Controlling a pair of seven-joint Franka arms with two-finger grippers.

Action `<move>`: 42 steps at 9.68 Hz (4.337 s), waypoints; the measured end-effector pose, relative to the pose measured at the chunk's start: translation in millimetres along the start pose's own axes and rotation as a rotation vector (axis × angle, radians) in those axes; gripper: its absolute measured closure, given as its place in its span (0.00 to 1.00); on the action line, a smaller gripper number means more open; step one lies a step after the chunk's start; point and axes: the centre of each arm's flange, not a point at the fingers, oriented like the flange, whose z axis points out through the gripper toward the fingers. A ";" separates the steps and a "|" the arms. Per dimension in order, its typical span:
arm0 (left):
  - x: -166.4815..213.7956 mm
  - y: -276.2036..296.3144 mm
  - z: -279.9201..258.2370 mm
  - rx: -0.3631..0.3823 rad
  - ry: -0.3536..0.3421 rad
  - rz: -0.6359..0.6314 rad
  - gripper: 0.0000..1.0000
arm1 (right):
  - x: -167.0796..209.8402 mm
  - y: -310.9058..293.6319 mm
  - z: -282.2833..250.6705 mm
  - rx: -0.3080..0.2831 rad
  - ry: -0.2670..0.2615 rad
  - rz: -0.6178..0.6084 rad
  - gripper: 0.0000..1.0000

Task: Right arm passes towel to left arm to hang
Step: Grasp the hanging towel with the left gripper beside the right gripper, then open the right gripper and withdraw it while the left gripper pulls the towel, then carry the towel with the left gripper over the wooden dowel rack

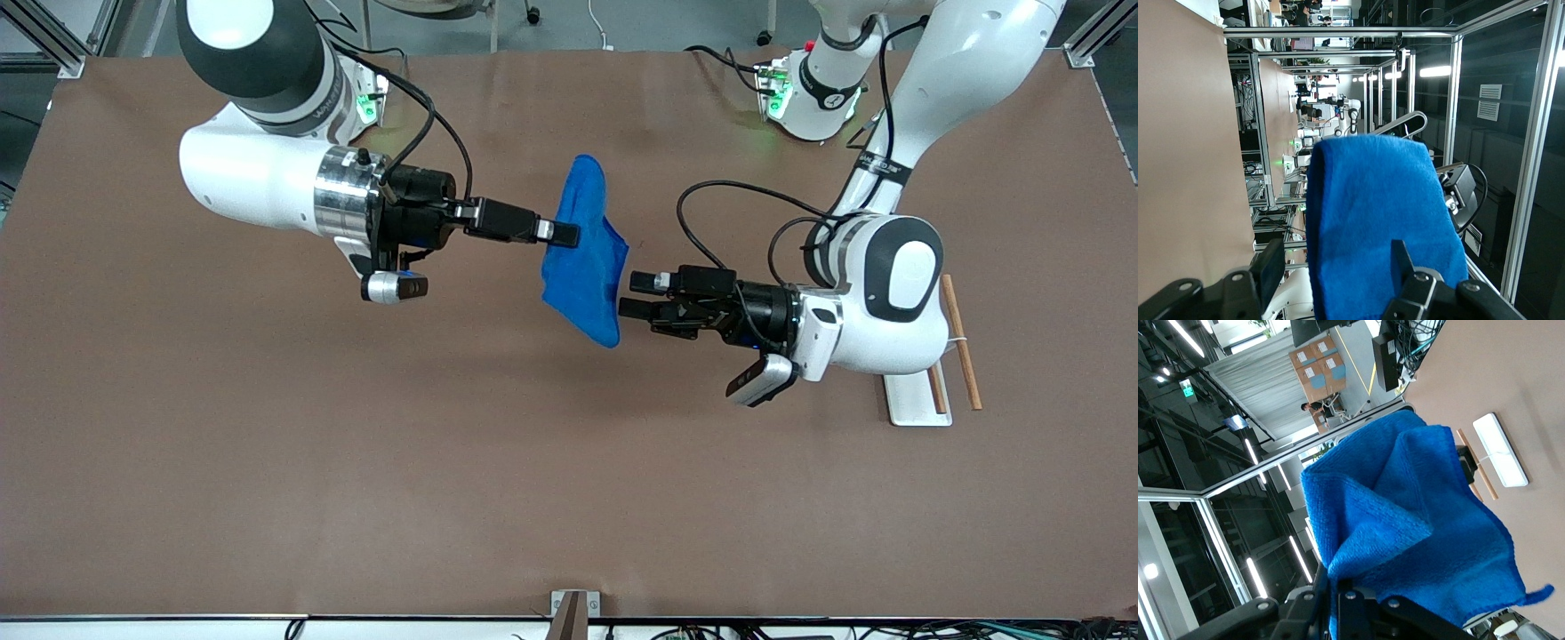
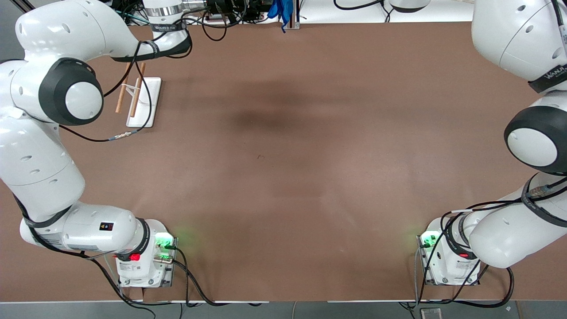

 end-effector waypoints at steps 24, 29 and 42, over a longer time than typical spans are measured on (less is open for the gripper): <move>6.9 11.1 -68.3 0.279 -0.003 -0.169 0.98 | 87.7 30.2 -89.8 -0.314 0.204 -0.156 0.00; 8.9 20.2 -141.4 0.721 0.052 -0.393 0.98 | 120.9 46.4 -249.0 -1.055 0.226 -0.348 0.00; -20.5 52.4 -234.5 1.314 0.261 -0.824 0.98 | 50.0 19.2 -406.8 -1.467 0.246 -0.493 0.00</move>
